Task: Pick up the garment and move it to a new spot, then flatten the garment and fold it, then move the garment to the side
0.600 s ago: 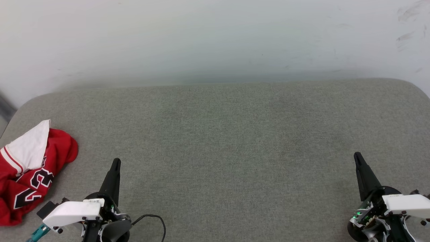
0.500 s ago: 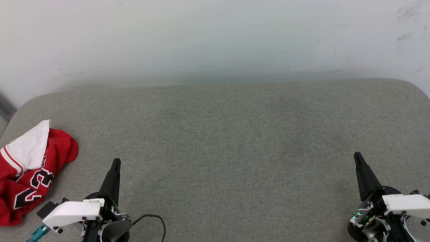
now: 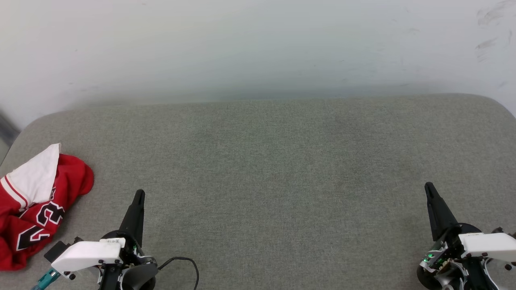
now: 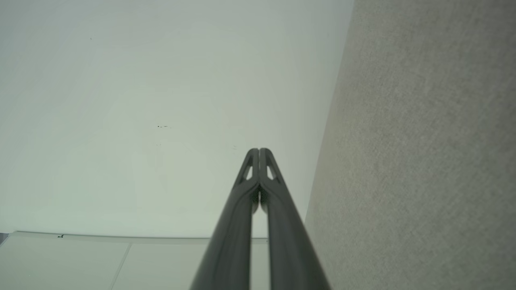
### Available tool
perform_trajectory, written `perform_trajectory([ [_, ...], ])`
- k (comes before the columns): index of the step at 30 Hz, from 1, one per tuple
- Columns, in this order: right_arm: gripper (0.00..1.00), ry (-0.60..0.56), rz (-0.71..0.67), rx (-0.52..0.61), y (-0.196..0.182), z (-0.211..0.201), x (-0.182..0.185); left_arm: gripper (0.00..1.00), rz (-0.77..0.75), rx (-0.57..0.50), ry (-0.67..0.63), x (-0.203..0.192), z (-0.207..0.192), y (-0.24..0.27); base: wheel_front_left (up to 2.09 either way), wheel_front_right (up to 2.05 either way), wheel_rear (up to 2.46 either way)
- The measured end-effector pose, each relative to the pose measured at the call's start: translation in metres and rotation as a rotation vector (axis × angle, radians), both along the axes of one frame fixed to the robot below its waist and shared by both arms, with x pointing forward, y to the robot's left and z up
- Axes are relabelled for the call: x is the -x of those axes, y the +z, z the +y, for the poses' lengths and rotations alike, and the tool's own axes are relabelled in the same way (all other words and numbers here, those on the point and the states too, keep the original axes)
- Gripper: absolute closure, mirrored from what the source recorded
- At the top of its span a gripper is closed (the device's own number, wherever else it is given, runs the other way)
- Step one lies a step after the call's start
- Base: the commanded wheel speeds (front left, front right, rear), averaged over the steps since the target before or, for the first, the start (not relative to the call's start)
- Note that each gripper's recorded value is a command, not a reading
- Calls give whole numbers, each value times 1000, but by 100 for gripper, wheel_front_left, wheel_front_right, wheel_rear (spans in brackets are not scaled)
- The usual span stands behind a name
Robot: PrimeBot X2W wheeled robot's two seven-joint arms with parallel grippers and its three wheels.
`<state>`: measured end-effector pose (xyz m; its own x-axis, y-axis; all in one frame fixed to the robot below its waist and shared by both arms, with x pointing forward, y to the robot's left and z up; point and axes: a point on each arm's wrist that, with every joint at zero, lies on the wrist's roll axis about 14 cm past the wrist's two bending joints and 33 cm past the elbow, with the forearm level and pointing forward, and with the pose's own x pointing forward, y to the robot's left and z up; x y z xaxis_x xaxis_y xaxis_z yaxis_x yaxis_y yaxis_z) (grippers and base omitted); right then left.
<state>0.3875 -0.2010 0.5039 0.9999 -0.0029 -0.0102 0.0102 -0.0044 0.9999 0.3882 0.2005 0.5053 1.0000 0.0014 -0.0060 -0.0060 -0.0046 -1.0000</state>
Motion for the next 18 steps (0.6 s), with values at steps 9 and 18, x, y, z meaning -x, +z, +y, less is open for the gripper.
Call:
perform_trajectory([
  [9, 100, 0, 0, 0, 0, 0, 0, 100, 0, 0, 0, 0, 0, 0, 0, 0, 0],
  [18, 0, 0, 0, 0, 0, 0, 0, 0, 0, 0, 0, 0, 0, 0, 0, 0, 0],
])
